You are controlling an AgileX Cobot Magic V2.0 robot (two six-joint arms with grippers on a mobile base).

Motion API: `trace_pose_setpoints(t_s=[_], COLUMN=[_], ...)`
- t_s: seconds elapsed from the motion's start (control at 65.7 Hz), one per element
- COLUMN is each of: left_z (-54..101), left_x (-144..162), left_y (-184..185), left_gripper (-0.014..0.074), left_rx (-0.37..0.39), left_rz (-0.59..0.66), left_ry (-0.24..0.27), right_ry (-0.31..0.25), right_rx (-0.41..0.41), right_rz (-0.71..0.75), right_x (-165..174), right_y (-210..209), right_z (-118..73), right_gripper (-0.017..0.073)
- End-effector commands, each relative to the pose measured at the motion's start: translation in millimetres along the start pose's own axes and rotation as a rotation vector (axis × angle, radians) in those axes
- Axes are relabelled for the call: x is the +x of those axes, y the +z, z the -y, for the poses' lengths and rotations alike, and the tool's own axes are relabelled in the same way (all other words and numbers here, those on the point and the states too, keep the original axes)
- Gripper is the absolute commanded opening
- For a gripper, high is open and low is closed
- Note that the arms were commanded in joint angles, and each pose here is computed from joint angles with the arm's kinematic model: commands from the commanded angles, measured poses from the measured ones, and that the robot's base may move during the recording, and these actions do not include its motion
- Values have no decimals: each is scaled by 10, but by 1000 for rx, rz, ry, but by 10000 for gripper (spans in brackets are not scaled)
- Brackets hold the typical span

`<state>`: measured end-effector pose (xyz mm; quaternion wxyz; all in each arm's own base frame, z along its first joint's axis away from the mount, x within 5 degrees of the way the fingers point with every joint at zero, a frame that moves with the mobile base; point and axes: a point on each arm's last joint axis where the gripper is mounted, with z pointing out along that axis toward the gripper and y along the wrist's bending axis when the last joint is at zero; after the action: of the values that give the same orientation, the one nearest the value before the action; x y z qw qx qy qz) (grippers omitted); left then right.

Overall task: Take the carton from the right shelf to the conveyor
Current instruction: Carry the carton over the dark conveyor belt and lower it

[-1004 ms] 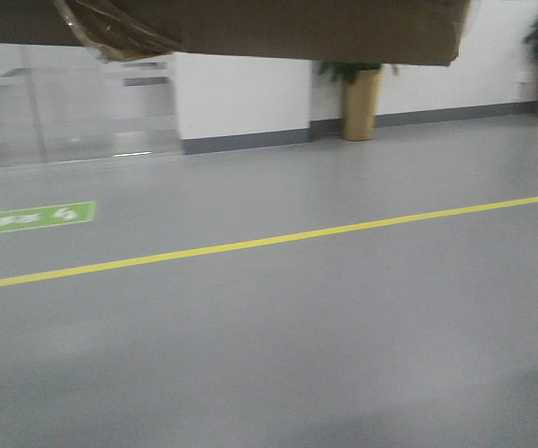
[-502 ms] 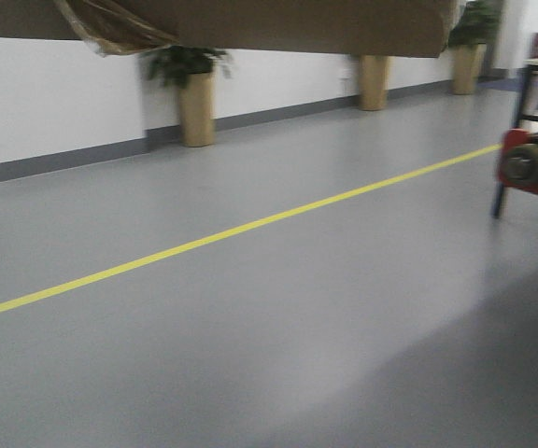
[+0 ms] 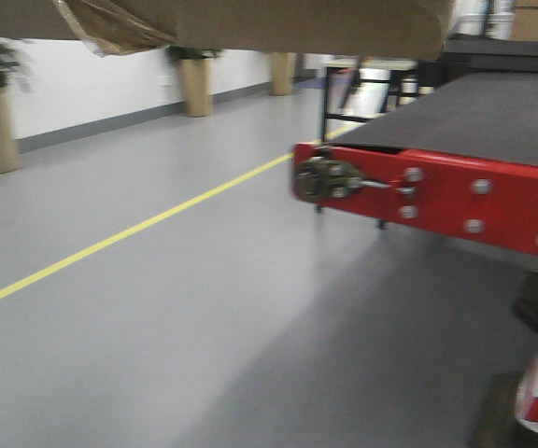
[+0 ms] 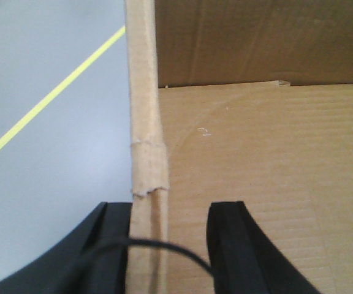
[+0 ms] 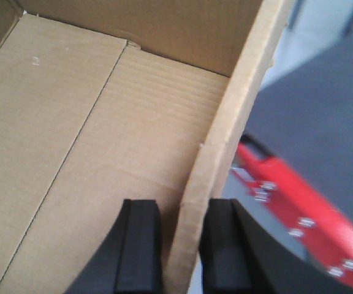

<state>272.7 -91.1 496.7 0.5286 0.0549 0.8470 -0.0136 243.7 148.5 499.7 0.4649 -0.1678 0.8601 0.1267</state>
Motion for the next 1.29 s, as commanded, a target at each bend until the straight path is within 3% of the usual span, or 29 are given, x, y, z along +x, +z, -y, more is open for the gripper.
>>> trace_pose_setpoints(t_s=[0.0, 1.278], left_z=[116, 115], left_x=[-53, -54], left_y=[-53, -52], left_gripper=[-6, -6], left_rx=[99, 97], left_rz=[56, 56], left_ry=[-24, -23], right_ry=[24, 24], right_rx=[-124, -124], right_rz=[125, 125], right_x=[-112, -112], right_y=[-84, -84], right_z=[-131, -131], right_gripper=[-69, -69])
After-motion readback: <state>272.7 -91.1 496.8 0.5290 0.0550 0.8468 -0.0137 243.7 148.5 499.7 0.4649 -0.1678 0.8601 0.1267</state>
